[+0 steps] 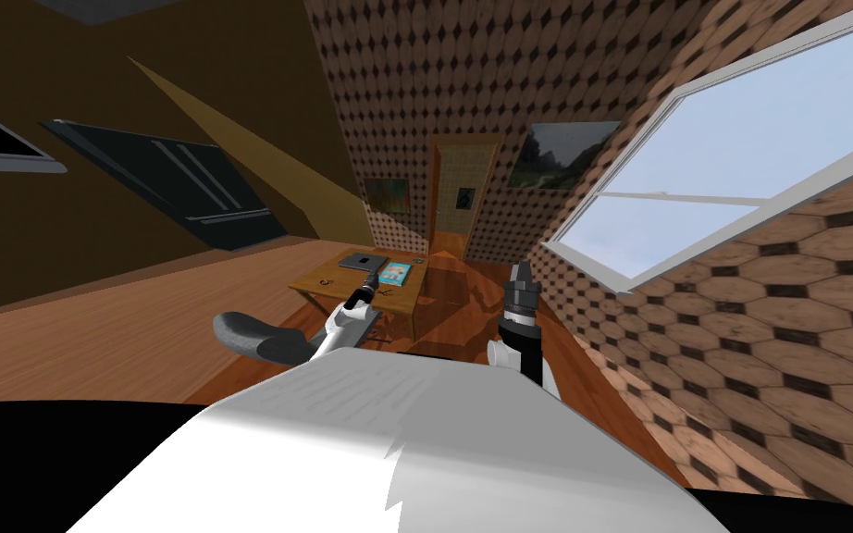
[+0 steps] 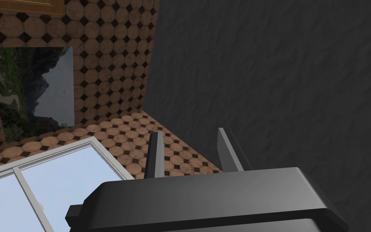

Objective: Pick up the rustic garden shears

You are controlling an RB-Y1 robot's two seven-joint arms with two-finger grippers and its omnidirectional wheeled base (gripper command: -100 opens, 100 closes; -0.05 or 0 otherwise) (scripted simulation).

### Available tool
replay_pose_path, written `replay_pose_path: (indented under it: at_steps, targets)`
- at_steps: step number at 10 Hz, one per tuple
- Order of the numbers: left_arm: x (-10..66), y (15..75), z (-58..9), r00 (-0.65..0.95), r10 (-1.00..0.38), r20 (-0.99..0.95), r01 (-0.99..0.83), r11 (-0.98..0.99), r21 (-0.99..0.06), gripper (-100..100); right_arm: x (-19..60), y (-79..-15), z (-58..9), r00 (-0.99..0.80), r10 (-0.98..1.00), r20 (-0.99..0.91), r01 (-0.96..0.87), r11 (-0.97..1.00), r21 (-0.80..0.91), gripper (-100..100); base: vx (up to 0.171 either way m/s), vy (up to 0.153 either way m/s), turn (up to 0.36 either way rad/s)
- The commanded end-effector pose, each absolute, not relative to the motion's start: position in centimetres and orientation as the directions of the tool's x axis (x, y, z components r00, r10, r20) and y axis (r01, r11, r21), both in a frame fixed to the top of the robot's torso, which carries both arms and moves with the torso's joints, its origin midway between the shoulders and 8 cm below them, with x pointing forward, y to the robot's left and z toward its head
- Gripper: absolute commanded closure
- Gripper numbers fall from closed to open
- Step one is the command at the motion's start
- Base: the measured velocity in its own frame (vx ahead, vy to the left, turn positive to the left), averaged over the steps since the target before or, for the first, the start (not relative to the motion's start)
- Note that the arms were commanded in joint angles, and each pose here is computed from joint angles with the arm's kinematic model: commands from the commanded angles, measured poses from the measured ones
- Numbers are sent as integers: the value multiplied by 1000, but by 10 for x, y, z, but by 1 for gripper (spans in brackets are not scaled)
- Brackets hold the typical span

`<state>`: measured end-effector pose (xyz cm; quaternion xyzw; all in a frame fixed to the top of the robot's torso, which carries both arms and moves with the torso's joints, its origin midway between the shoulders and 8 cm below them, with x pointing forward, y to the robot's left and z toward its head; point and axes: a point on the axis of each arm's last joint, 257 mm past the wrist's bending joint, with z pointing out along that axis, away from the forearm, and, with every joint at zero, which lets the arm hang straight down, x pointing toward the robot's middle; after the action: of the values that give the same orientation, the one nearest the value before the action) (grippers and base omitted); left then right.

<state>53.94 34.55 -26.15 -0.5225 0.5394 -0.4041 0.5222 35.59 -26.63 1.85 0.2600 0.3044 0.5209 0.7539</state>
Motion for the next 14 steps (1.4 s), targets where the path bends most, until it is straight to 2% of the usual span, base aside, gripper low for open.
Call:
replay_pose_path:
  at_steps: [1, 14]
  targets:
    - [549, 350, -272, 86, -983, -163, -188, 144, -972, -100, 356, -266, 18, 272, 944, -188, -627, 322, 709, 0, 9, -43, -23]
    - [547, 387, -385, 51, -967, -249, -505, 190, -842, -100, 356, -266, 18, 272, 944, -188, -627, 322, 709, 0, 15, -27, -18]
